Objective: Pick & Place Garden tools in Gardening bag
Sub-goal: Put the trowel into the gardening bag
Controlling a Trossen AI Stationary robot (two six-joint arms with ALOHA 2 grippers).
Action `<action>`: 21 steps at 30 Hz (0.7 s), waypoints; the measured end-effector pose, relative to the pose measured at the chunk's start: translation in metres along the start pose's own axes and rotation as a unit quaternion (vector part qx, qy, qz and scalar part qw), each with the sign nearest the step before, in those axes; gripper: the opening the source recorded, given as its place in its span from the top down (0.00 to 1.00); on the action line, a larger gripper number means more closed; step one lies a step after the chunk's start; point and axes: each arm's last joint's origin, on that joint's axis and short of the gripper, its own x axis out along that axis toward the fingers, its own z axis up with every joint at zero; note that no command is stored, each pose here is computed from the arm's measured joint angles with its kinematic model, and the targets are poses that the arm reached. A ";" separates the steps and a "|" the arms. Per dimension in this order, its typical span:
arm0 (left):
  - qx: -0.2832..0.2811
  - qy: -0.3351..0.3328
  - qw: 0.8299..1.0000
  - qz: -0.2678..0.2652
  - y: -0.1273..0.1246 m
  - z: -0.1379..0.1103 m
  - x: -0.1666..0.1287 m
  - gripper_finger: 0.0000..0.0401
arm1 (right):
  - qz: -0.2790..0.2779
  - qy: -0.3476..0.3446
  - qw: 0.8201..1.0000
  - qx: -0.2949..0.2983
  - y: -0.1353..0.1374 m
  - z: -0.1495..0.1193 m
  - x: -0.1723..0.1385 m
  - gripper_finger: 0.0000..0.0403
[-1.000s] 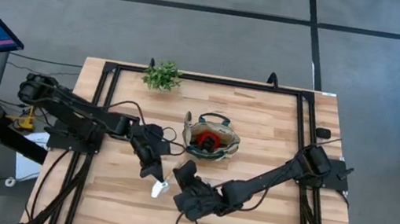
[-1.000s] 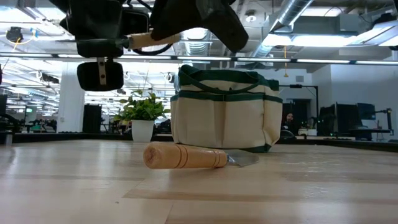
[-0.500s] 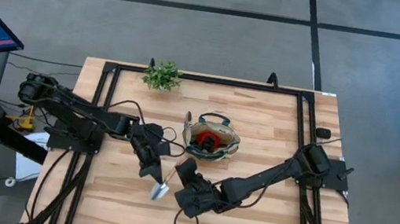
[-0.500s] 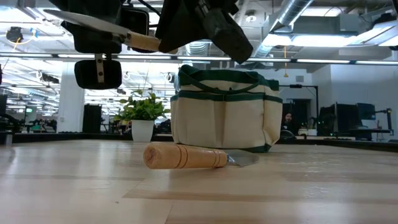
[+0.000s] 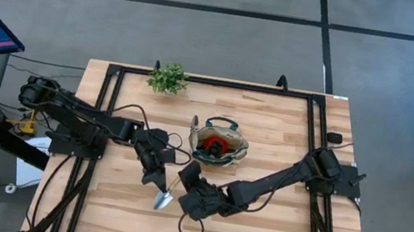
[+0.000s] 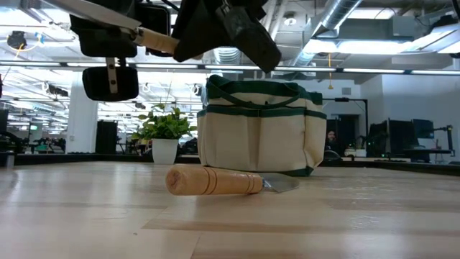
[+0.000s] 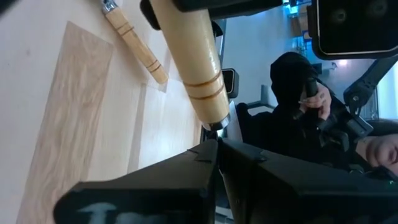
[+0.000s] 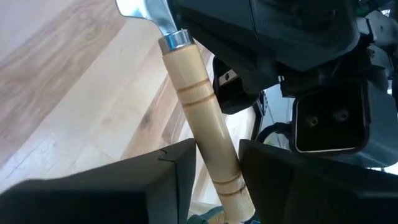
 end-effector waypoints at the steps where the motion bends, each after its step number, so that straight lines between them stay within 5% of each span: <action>1: 0.000 0.000 1.000 0.000 0.000 0.000 0.000 1.00 | 0.000 0.001 1.000 0.001 -0.001 -0.001 0.001 0.72; 10: 0.011 0.001 1.000 -0.008 -0.002 0.000 -0.001 1.00 | 0.009 0.000 1.000 -0.009 0.002 -0.001 0.001 0.86; 21: 0.038 -0.018 0.999 -0.022 -0.005 0.004 -0.001 0.95 | 0.000 0.014 1.000 -0.016 0.007 0.000 -0.005 0.86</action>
